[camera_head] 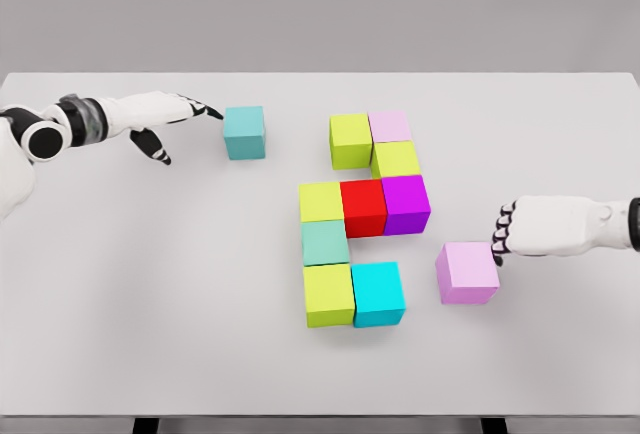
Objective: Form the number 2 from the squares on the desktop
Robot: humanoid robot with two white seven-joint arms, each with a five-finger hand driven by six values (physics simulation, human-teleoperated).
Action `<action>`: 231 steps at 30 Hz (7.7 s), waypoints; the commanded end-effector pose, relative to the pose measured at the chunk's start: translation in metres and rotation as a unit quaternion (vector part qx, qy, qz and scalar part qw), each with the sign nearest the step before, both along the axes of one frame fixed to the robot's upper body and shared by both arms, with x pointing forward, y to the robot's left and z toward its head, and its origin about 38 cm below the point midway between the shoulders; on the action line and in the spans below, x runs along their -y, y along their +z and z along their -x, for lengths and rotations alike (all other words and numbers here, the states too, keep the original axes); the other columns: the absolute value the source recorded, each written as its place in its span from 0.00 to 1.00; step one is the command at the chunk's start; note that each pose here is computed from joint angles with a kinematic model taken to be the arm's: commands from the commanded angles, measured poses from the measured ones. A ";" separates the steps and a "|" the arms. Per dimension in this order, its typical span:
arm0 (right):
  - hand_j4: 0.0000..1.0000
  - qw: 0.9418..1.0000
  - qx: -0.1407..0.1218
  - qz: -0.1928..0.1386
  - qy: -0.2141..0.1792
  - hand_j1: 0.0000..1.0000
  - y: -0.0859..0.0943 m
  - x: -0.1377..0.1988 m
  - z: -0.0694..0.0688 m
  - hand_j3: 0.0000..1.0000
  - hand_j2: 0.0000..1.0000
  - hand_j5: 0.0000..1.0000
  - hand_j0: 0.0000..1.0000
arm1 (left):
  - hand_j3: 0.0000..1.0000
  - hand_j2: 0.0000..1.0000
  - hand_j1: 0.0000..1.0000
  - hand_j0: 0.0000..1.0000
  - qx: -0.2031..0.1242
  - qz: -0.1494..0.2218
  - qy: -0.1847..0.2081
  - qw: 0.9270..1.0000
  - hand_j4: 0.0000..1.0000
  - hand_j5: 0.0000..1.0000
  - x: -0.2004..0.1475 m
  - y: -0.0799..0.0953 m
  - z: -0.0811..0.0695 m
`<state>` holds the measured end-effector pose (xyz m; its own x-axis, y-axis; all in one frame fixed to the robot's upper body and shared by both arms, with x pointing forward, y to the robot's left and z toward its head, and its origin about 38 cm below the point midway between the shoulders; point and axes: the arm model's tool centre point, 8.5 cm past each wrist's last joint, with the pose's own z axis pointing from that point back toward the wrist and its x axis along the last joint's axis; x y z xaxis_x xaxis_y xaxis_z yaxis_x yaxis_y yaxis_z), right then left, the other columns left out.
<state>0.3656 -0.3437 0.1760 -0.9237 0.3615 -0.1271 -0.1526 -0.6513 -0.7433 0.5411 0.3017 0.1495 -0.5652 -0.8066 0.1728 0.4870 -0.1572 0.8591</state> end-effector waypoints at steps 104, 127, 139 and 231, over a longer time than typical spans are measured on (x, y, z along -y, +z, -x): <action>0.54 0.998 -0.029 -0.028 0.055 0.54 -0.008 -0.041 0.026 0.54 0.54 0.54 0.54 | 0.68 0.68 0.68 0.68 0.016 -0.030 -0.042 0.999 0.68 0.68 0.000 0.019 0.010; 0.54 0.998 -0.021 -0.029 0.049 0.54 -0.004 -0.039 0.021 0.54 0.54 0.54 0.54 | 0.72 0.72 0.72 0.72 0.016 -0.057 -0.068 0.996 0.72 0.72 0.016 0.025 0.004; 0.54 0.998 -0.020 -0.033 0.055 0.54 -0.006 -0.046 0.017 0.54 0.54 0.54 0.54 | 0.72 0.72 0.72 0.72 0.017 -0.049 -0.088 0.995 0.72 0.72 0.039 0.022 0.004; 1.00 0.951 0.090 -0.257 -0.146 1.00 0.124 0.031 -0.039 1.00 1.00 1.00 1.00 | 0.72 0.72 0.72 0.72 0.020 -0.037 -0.134 0.990 0.72 0.72 0.086 0.021 0.007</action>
<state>0.3855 -0.3673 0.2362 -0.7802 0.6232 0.0535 -0.2540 -0.2374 -0.9376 0.5339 0.2157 0.1696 -0.7672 -0.6356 0.0862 0.3836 -0.3469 0.8559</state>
